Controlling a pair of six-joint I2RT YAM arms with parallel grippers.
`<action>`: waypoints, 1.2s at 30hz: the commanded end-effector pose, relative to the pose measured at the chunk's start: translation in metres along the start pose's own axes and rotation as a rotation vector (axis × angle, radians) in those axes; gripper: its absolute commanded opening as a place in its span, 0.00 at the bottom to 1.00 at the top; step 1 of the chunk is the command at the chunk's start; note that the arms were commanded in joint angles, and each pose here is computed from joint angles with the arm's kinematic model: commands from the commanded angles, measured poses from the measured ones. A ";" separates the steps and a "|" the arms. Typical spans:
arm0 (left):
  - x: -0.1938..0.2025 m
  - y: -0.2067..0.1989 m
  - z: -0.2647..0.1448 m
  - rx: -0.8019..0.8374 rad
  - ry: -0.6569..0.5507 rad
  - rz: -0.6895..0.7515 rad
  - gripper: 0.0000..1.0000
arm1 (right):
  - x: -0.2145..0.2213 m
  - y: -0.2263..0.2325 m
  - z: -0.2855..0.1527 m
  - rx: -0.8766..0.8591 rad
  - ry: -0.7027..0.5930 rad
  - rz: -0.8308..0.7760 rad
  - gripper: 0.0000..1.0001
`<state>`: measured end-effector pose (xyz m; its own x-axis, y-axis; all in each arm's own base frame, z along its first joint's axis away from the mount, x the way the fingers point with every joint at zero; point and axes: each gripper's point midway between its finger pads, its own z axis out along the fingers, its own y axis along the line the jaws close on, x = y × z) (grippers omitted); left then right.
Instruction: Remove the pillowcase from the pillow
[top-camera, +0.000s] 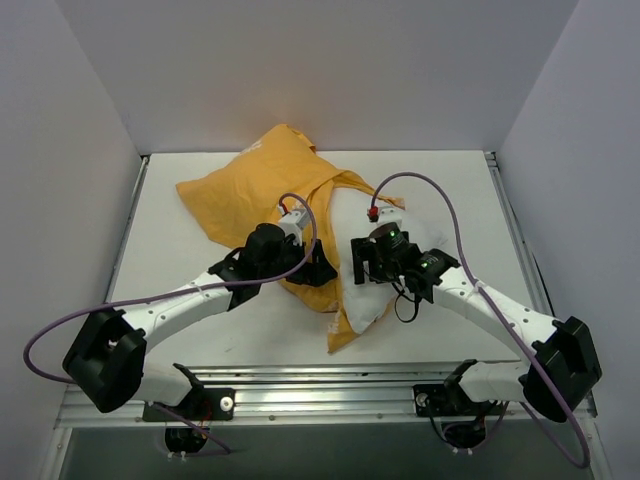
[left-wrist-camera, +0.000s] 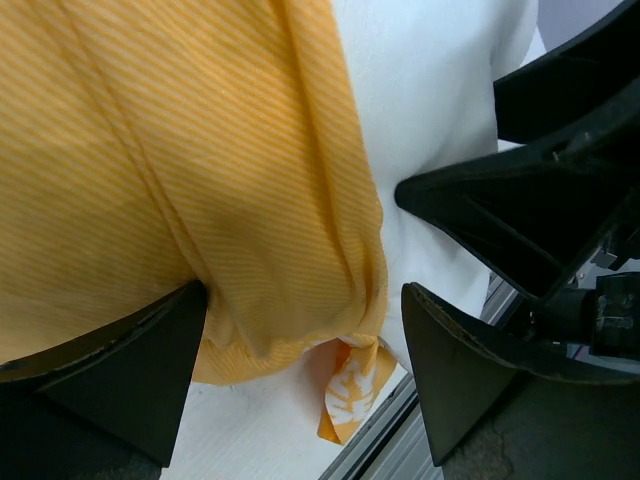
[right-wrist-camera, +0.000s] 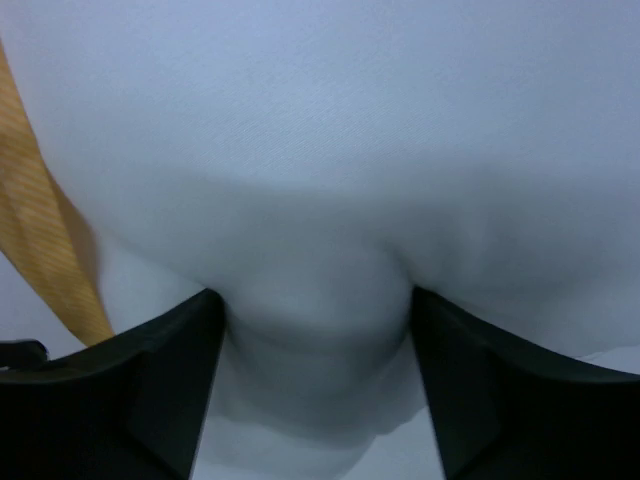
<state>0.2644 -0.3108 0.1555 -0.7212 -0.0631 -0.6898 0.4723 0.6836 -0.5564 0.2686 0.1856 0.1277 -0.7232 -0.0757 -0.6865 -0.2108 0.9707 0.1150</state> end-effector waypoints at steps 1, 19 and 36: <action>0.005 -0.005 0.013 0.039 0.006 0.057 0.87 | 0.021 0.001 0.022 -0.006 0.062 0.010 0.61; 0.020 -0.005 0.028 0.028 0.066 0.080 0.69 | -0.026 0.010 -0.003 -0.033 -0.030 0.008 0.00; -0.038 0.114 -0.042 -0.610 -0.135 0.046 0.02 | -0.135 -0.043 -0.124 0.053 -0.309 0.062 0.00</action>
<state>0.2949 -0.2727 0.1372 -0.6579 -0.0430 -0.7519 0.3493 0.8670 -0.3553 0.2973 0.1637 0.2251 -0.6470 0.0018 -0.7625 -0.1680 0.9751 0.1448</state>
